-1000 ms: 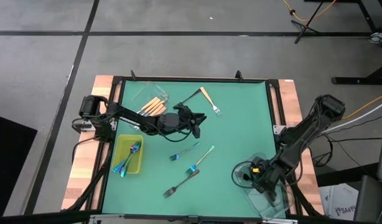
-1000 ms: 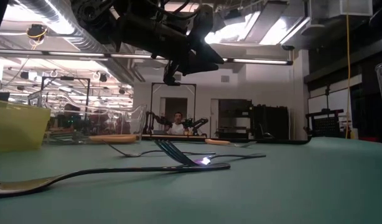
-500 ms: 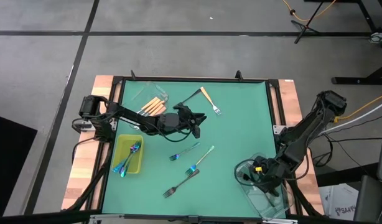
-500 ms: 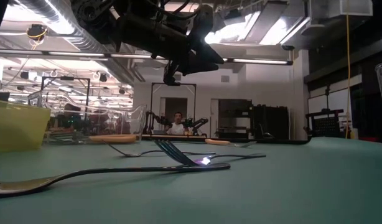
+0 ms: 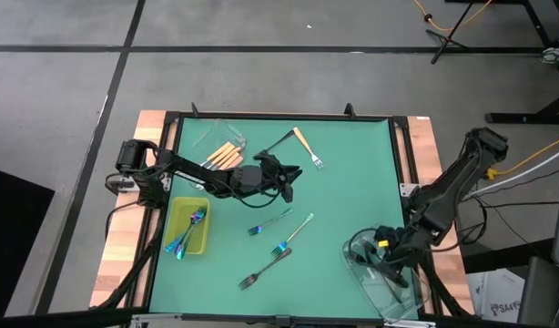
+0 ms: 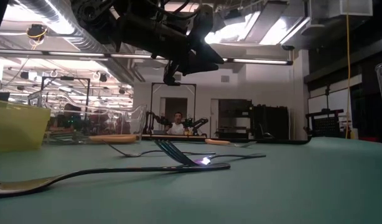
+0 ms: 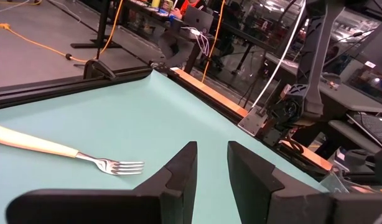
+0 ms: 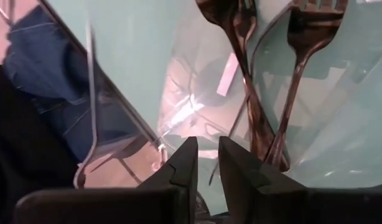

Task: Sort silverware by color (type)
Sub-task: Put the blue fork in the yellow bin

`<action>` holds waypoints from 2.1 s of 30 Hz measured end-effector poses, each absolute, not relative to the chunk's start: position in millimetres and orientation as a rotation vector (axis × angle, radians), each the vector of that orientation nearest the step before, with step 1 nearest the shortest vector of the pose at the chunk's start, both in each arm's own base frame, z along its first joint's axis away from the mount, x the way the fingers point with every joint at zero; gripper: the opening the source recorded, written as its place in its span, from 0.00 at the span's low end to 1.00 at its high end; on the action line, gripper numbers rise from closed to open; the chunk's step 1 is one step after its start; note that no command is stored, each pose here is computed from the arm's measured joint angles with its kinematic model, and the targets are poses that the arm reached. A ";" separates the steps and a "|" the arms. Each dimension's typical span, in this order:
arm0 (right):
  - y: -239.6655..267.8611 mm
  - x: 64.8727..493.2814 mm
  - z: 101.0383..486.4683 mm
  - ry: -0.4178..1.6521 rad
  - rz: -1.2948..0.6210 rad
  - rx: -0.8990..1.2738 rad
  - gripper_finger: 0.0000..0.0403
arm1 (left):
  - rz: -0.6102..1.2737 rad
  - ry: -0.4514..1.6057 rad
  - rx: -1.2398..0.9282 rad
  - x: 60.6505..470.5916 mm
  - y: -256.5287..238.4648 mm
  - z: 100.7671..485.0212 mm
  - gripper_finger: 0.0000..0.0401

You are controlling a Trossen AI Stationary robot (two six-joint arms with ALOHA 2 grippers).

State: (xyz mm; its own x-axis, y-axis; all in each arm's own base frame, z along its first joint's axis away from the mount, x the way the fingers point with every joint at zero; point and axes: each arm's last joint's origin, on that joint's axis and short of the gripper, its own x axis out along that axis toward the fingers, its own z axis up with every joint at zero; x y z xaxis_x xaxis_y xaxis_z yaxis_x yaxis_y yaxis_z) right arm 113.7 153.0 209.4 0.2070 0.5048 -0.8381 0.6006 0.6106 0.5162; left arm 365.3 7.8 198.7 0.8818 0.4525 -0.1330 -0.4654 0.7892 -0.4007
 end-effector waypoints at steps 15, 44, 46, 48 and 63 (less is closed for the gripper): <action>143.3 112.3 226.6 1.211 0.012 0.971 0.14 | 0.442 0.047 -0.432 365.9 6.5 198.6 0.21; 99.8 102.4 266.9 0.464 -0.046 0.439 0.14 | 0.161 0.592 -0.237 372.3 -53.6 200.2 0.21; 97.2 101.8 268.7 0.425 -0.073 0.394 0.14 | 0.182 0.701 -0.226 370.9 -56.3 205.4 0.21; 94.0 102.9 269.9 0.388 -0.119 0.358 0.14 | 0.207 0.773 -0.237 369.4 -58.2 210.8 0.21; 48.7 134.8 269.0 0.434 -0.334 0.215 0.14 | 0.238 0.931 -0.300 350.5 -86.0 200.3 0.21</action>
State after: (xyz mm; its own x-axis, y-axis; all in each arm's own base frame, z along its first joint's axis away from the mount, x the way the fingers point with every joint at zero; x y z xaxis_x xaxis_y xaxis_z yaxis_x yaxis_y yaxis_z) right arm 134.8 48.7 269.0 0.8541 -0.2701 -0.4444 0.3607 0.9233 0.1319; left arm 350.5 -86.0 200.3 0.5760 0.0713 -0.8144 -0.3280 0.9327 -0.1502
